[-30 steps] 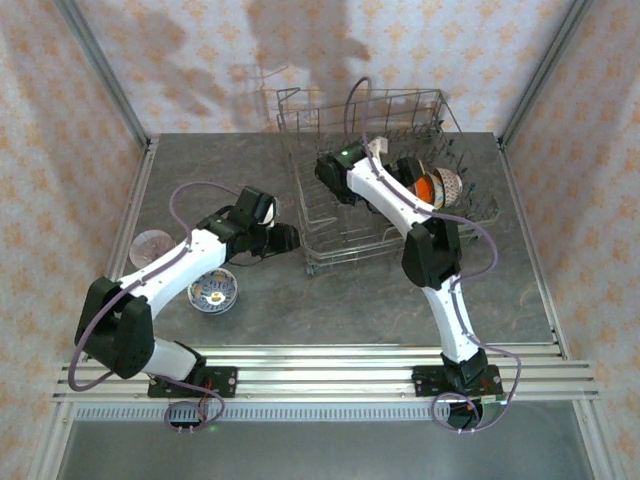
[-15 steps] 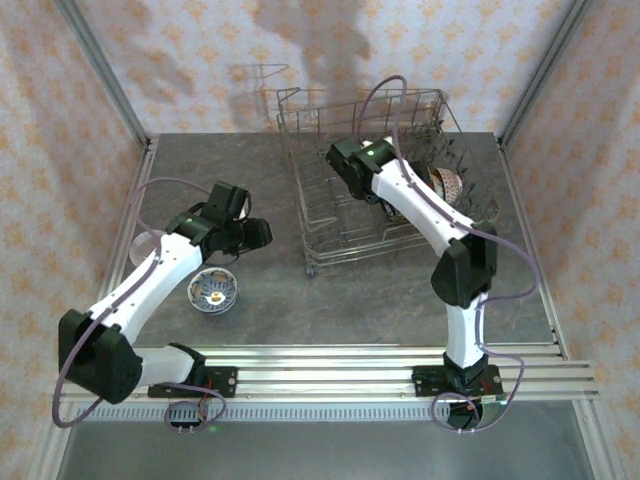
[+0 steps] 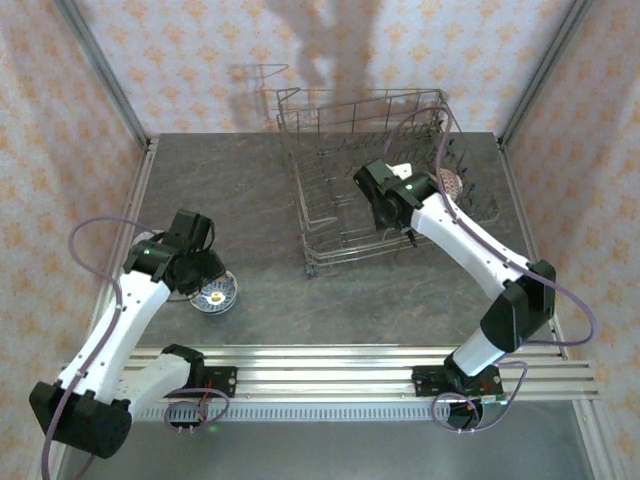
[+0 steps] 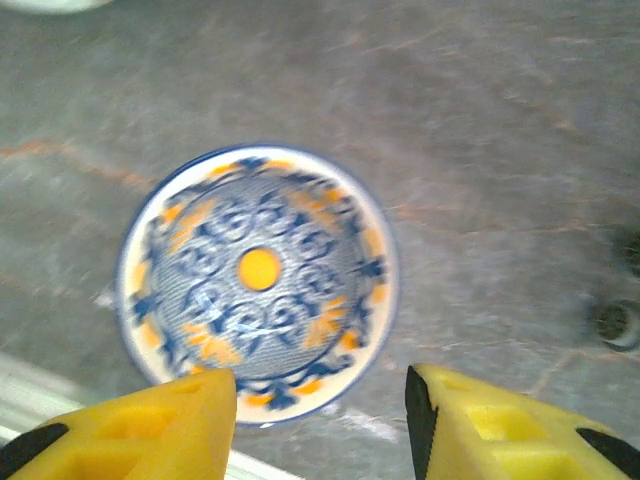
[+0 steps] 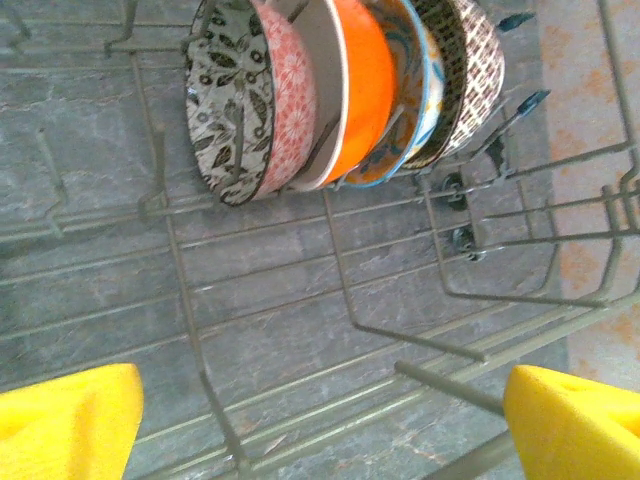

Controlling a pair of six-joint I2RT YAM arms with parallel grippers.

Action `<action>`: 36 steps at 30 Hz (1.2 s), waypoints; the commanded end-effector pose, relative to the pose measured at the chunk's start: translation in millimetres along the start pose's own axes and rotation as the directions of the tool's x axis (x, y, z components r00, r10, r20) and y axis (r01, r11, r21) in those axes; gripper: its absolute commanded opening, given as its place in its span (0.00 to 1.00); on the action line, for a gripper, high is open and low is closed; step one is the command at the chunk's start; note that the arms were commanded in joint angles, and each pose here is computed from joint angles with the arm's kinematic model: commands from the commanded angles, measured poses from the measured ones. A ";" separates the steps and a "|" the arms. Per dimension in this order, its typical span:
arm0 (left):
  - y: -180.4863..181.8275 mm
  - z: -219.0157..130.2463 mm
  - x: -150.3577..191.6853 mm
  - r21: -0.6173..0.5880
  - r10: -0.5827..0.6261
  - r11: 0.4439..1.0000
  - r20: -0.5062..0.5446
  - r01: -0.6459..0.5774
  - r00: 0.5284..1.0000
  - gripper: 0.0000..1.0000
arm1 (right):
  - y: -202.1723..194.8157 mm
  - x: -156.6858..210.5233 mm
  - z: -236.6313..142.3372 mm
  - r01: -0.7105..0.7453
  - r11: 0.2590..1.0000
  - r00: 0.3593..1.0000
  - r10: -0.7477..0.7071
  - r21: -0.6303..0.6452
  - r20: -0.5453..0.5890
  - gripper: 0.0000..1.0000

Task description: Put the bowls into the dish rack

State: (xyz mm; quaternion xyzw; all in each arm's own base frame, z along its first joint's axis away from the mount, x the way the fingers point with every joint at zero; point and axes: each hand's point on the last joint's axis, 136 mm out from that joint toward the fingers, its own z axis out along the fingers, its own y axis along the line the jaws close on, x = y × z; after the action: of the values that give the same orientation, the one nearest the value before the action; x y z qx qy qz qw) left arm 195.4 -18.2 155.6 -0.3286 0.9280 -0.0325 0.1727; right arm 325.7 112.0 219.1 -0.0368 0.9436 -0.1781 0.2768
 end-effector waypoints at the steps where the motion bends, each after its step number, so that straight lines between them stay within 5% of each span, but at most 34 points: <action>1: 49.5 4.9 22.0 -0.173 -0.097 0.981 -0.038 0.089 0.995 0.50 | 6.9 -1.3 -6.2 -0.041 0.996 0.998 0.043 -0.081 0.034 0.92; 13: 73.0 35.4 35.9 -0.252 -0.207 0.951 -0.091 0.178 0.974 0.48 | 12.4 -2.4 -2.5 -0.011 0.996 0.999 0.014 -0.089 0.030 0.92; 36: 42.5 71.9 23.3 -0.199 -0.181 0.970 -0.196 0.142 0.964 0.41 | 28.2 -12.8 11.3 0.026 0.997 1.000 -0.026 -0.077 0.002 0.92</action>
State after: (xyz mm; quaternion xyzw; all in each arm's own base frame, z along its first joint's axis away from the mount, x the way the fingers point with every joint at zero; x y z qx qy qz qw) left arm 170.9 4.9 73.8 -0.4189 0.9073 0.0124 0.0333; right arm 336.2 134.2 195.6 -0.0626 0.9527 -0.1469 0.2585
